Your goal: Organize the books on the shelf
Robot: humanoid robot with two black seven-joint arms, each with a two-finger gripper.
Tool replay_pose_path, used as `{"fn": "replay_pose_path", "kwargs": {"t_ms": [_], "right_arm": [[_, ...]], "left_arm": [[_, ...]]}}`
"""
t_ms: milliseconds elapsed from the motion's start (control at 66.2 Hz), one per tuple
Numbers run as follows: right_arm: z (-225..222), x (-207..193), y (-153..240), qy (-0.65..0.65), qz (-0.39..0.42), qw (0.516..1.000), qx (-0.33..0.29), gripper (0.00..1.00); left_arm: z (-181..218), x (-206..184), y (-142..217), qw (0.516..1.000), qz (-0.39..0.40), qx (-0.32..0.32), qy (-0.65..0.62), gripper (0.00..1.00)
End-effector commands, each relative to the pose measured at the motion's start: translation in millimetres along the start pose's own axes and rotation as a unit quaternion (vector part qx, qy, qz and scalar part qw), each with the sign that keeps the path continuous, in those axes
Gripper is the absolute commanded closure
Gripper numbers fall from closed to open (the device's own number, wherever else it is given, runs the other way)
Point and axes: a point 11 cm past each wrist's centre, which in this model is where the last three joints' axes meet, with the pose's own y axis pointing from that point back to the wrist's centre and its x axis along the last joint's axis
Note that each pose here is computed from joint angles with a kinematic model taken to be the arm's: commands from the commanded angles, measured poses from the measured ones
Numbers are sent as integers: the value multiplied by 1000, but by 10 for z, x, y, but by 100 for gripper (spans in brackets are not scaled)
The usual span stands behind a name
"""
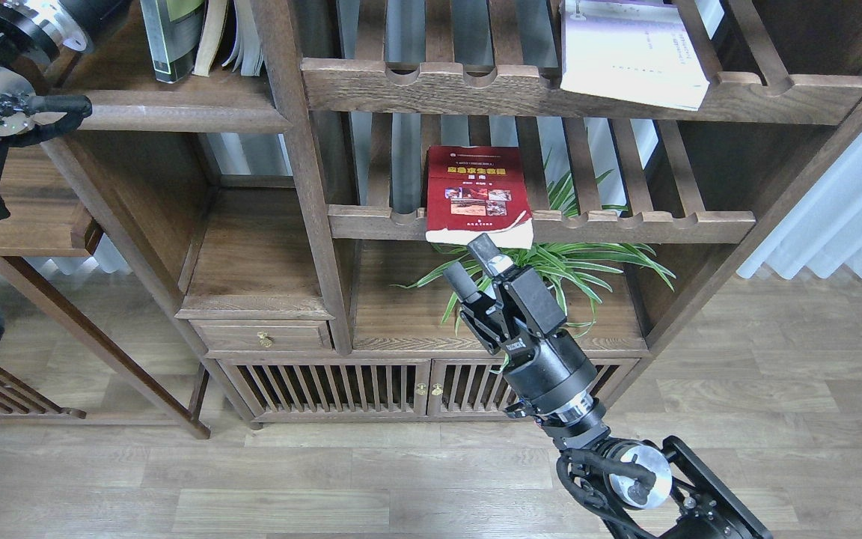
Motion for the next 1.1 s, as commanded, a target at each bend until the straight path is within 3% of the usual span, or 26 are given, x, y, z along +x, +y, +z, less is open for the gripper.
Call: {"fn": "replay_pose_path", "kwargs": {"t_ms": [0,378,408,423,559,619,710,771,922,1012,1088], "right_arm": [[-5,-1,0,0,0,1000,1,1],[-10,-1,1,0,0,1000,1,1],[-25,-4,1,2,0,1000,3,1],[-45,-7,3,3,-1,1000,6,1],[-45,-7,3,3,-1,1000,6,1],[-46,-7,3,2,-1,1000,7,1],[-46,-7,3,2,-1,1000,7,1],[-47,-8,3,2,-1,1000,7,1],[-48,-8,3,1,-1,1000,7,1],[-48,-8,3,1,-1,1000,7,1],[-58,-10,3,2,-1,1000,9,1]], "left_arm": [[-20,7,23,1000,-1,6,0,85],[76,-2,29,1000,-10,5,-10,72],[80,-9,26,1000,-11,4,-10,63],[75,-35,16,1000,-14,8,-12,46],[111,-59,12,1000,-19,2,-11,42],[109,-75,4,1000,-21,5,-13,32],[106,-75,1,1000,-21,8,-13,29],[105,-59,7,1000,-20,13,-15,19],[119,-9,33,1000,-15,15,-17,18],[160,-15,27,1000,-17,10,-19,10],[255,-46,22,1000,-23,-4,-20,9]]}}
